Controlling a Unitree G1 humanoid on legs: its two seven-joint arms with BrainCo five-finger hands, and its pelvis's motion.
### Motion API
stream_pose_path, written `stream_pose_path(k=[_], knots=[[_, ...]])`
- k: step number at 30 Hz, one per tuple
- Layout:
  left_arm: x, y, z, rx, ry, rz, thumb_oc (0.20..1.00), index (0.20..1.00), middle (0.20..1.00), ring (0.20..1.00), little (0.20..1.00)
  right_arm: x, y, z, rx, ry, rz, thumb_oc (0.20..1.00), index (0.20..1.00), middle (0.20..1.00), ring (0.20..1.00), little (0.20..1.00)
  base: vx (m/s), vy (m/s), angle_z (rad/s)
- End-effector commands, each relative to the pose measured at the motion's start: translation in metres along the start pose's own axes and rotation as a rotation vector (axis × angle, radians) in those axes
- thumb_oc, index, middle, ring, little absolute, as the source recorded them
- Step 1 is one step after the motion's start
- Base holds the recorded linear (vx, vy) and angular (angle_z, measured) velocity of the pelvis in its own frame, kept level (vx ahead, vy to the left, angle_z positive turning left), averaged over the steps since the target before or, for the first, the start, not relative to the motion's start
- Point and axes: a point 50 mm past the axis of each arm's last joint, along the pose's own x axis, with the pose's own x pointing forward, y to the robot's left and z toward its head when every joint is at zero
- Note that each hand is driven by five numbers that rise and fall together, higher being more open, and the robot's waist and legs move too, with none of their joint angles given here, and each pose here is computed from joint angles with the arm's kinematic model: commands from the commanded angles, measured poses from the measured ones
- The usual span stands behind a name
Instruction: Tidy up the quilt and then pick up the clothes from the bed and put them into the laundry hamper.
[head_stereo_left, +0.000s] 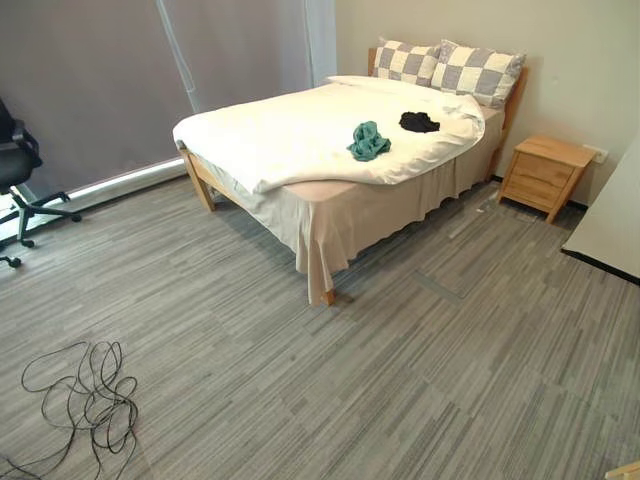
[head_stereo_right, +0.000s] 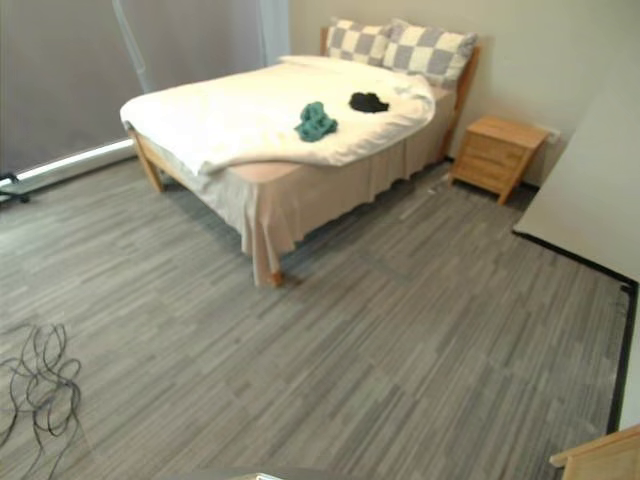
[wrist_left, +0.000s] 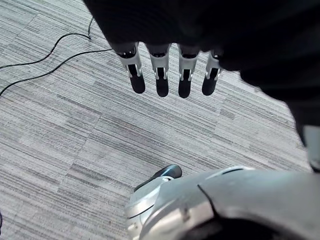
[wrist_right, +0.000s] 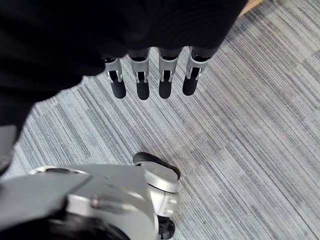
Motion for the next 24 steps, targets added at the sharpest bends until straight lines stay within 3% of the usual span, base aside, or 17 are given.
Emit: stream_pose_path(k=[1,18,24], knots=[[0.004,-0.002,0.033,0.050,-0.085,-0.012,1.000,1.000,1.000,1.000,1.000,0.002,0.008,0.030,-0.025,-0.074,0.028,1.000,1.000,1.000,1.000,1.000,0.00,0.000,0.00],[0.004,-0.001,0.035,0.082,-0.083,-0.004,1.000,1.000,1.000,1.000,1.000,0.003,0.006,0.035,-0.049,-0.075,0.021,1.000,1.000,1.000,1.000,1.000,0.03,0.026,-0.05],[0.004,0.021,0.045,-0.040,-0.109,0.068,1.000,1.000,1.000,1.000,1.000,0.003,-0.002,0.052,0.006,-0.115,-0.008,1.000,1.000,1.000,1.000,1.000,0.04,0.087,-0.16]])
